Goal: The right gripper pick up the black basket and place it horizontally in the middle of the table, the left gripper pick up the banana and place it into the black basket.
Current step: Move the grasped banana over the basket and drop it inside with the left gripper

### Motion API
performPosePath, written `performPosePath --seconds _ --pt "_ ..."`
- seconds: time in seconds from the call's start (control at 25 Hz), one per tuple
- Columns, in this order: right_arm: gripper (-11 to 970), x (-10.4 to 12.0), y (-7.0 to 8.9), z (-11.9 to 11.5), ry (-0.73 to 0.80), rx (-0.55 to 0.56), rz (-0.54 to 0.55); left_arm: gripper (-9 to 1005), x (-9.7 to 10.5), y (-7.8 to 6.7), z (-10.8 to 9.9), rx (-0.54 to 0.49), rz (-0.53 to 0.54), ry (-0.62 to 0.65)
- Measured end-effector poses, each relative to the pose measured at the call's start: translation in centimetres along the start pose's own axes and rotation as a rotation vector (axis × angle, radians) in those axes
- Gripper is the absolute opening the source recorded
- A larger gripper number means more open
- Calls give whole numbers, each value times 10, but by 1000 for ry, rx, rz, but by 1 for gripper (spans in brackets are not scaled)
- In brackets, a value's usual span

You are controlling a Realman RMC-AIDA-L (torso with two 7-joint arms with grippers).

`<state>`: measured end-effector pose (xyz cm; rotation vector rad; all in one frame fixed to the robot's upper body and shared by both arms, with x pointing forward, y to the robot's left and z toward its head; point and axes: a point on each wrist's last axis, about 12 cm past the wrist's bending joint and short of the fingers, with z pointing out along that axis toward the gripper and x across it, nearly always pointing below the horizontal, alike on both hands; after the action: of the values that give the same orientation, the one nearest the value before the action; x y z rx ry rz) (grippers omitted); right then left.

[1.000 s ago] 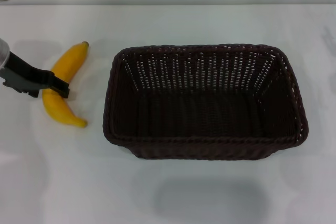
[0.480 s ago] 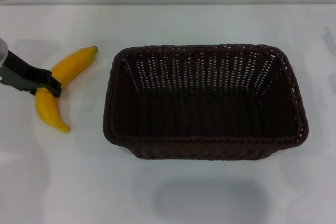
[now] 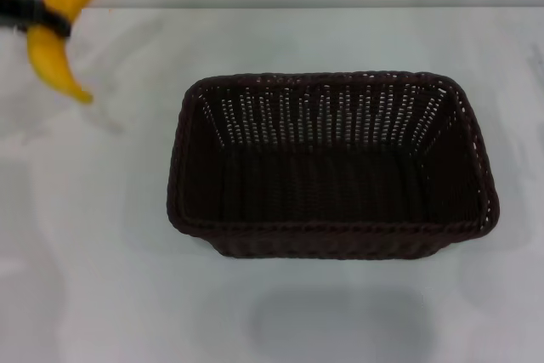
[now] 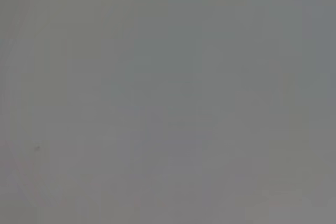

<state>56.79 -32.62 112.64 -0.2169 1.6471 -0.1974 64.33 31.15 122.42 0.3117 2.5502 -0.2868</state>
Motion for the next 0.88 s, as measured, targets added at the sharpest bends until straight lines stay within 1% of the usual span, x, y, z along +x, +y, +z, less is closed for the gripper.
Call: performPosePath --seconds 0.04,0.08,0.16,0.24,0.36,0.44,0.48,0.52,0.6,0.68,0.8,0.88 --pt "722 -1 0 0 -3 0 -1 536 -8 -9 -12 56 51 -26" --pt "722 -2 0 1 -7 0 -1 540 -13 -16 -19 94 89 -37" --pt "722 -3 0 2 -13 -1 -2 547 -24 -36 -28 201 179 -45" --pt "722 -4 0 3 -18 -1 -2 555 -34 -66 -32 345 282 -29" --pt "722 -8 1 5 -34 -1 -4 566 -38 -99 -28 466 383 27" --pt "722 -10 1 6 -47 -2 -9 573 -37 -121 -17 528 438 79" --pt "722 -11 1 6 -52 -3 -15 577 -36 -129 -11 547 453 101" --pt "722 -11 1 6 -55 -5 -22 581 -34 -140 -3 573 473 129" --pt "722 -12 2 6 -59 -8 -37 588 -29 -153 9 599 485 165" --pt "722 -13 2 6 -65 -10 -47 596 -26 -164 20 604 490 183" --pt "722 -14 0 6 -78 -3 -64 607 -24 -174 24 607 513 179" --pt "722 -14 -5 5 -78 9 -72 614 -23 -175 22 614 541 152"
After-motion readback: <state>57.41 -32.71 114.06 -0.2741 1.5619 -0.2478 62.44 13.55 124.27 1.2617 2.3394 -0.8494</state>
